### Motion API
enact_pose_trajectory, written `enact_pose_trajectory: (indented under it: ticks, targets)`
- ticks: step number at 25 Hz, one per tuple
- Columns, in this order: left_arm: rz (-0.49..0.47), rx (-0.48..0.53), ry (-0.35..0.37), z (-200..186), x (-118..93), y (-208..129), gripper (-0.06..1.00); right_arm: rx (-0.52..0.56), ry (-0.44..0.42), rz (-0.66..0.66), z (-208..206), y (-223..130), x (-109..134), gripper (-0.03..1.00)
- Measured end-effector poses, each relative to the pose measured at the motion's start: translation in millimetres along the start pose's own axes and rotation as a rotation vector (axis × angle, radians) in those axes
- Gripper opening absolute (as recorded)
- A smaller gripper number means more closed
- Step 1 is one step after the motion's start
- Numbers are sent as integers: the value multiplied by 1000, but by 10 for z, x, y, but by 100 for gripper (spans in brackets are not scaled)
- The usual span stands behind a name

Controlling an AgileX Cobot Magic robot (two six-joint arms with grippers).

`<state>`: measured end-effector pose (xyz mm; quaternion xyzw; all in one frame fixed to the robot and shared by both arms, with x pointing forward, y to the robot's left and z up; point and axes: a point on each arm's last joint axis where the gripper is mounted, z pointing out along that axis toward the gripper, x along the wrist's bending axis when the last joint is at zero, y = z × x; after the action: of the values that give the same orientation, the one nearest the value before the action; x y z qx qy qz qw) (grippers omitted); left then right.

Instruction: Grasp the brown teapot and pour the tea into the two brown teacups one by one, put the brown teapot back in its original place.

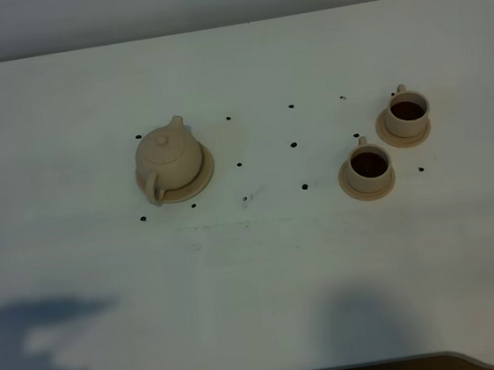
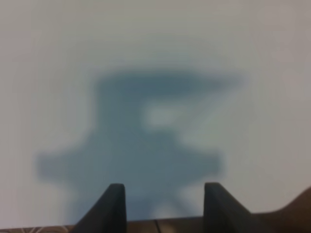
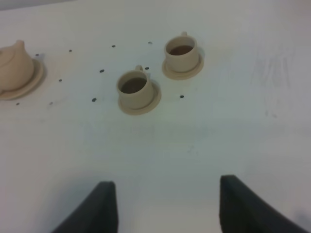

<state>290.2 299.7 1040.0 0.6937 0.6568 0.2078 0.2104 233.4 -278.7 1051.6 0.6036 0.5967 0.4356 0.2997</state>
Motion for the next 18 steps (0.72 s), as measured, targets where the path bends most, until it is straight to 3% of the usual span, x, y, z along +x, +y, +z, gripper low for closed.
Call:
enact_pose_trajectory:
  ticks: [18]
  targets:
    - [-20, -276, 27, -296, -3, -294, 41, 0, 0, 0, 0, 0, 0, 48]
